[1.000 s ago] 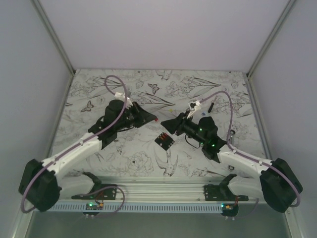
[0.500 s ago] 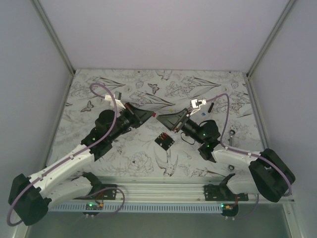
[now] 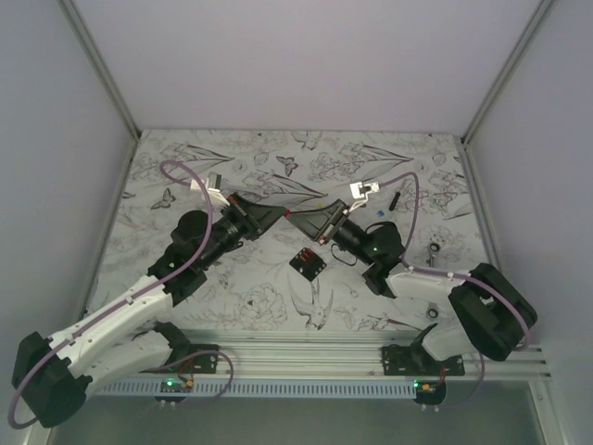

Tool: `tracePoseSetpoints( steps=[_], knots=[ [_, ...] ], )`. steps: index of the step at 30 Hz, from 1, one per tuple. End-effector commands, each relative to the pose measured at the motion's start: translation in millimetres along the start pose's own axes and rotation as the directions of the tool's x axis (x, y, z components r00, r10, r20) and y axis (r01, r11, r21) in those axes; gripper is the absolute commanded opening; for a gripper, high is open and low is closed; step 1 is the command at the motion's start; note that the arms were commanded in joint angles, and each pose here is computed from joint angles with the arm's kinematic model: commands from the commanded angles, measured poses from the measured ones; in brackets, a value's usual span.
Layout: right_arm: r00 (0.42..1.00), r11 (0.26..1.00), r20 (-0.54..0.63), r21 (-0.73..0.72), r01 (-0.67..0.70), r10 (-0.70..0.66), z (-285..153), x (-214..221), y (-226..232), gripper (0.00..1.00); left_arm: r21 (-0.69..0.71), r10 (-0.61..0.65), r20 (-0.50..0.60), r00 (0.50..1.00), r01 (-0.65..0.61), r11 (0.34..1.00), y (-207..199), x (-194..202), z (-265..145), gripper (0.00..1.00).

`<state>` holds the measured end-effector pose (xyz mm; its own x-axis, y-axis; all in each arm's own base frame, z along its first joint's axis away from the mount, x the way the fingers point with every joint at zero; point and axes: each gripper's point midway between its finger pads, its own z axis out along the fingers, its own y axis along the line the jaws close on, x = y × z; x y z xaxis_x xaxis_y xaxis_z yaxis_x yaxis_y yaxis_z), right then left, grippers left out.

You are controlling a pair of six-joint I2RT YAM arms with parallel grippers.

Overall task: Snap on the fuse box
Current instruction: Pick up the fuse from the center of the board.

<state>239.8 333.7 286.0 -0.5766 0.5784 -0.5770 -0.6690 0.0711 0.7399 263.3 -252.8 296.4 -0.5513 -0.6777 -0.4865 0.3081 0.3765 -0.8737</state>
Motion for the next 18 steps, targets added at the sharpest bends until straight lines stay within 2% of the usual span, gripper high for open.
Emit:
tracePoseSetpoints(
  steps=[1, 12, 17, 18],
  knots=[
    [0.999, 0.995, 0.035, -0.100, 0.002, 0.001, 11.1, -10.7, 23.0, 0.32, 0.064, -0.013, 0.043, 0.999, 0.011, 0.998, -16.5, -8.8, -3.9, 0.00],
    [1.000, 0.987, 0.029, -0.163, -0.007, 0.012, 13.8, -10.7, 33.9, 0.17, 0.060, -0.023, 0.041, 0.999, 0.021, 0.998, -13.7, -7.4, -3.1, 0.00],
    [1.000, 0.988, 0.021, -0.155, -0.002, 0.005, 13.1, -9.2, 31.1, 0.00, 0.056, -0.024, 0.034, 0.999, 0.022, 0.998, -11.8, -5.2, -1.9, 0.00],
    [1.000, 0.989, 0.017, -0.150, 0.006, -0.003, 12.8, -8.3, 29.9, 0.00, 0.050, -0.024, 0.036, 0.999, 0.022, 0.998, -9.6, -5.0, -2.0, 0.00]
  ],
)
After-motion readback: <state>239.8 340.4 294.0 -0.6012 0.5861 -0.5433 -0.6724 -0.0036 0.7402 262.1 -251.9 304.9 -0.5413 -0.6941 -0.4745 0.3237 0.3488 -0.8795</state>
